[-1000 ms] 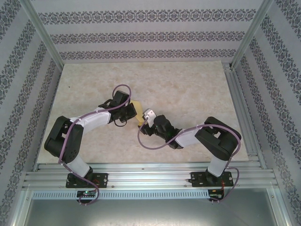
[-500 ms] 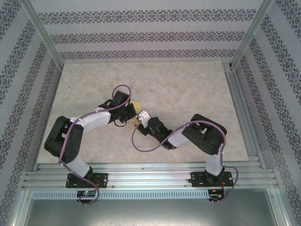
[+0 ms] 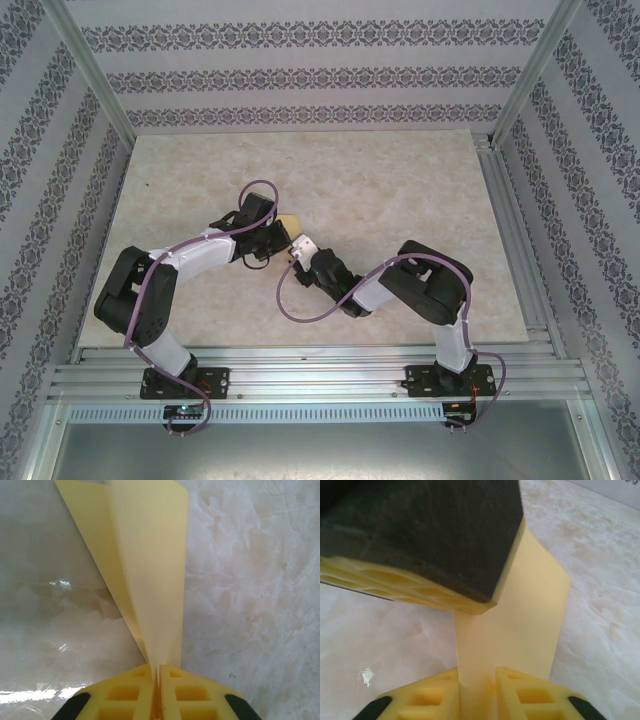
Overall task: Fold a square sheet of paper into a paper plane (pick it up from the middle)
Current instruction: Fold the wing for the fifth time at the center of the table.
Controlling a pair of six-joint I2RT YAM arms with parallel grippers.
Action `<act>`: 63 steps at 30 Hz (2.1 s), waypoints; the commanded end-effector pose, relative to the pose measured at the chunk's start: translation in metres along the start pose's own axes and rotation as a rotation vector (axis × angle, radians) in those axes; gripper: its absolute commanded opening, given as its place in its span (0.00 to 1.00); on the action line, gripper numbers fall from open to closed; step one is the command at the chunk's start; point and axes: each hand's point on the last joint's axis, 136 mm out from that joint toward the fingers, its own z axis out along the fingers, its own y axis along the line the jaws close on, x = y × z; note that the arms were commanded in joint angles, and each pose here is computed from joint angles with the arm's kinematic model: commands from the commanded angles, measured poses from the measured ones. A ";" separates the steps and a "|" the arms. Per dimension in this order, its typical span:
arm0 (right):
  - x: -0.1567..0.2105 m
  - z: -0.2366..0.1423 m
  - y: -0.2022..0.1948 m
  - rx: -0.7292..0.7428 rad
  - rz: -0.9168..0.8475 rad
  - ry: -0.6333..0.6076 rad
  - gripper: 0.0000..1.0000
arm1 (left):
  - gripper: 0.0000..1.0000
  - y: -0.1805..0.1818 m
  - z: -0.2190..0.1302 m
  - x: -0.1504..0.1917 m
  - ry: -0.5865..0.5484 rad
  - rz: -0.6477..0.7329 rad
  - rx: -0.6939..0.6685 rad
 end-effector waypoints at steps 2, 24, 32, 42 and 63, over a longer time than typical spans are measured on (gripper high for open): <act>-0.007 0.003 0.001 0.001 0.018 -0.040 0.15 | 0.21 -0.013 -0.006 -0.006 -0.007 -0.010 0.029; -0.016 0.001 0.003 -0.049 0.056 -0.092 0.19 | 0.08 0.004 -0.001 -0.019 0.011 -0.032 0.042; -0.017 0.009 -0.002 -0.029 0.051 -0.081 0.22 | 0.08 0.002 -0.002 -0.017 0.024 -0.039 0.052; -0.011 0.010 -0.001 -0.059 0.080 -0.066 0.09 | 0.18 0.001 -0.010 -0.022 -0.003 -0.022 0.038; -0.007 0.007 -0.017 -0.251 0.701 -0.045 0.00 | 0.72 0.022 -0.037 -0.046 -0.120 0.001 0.059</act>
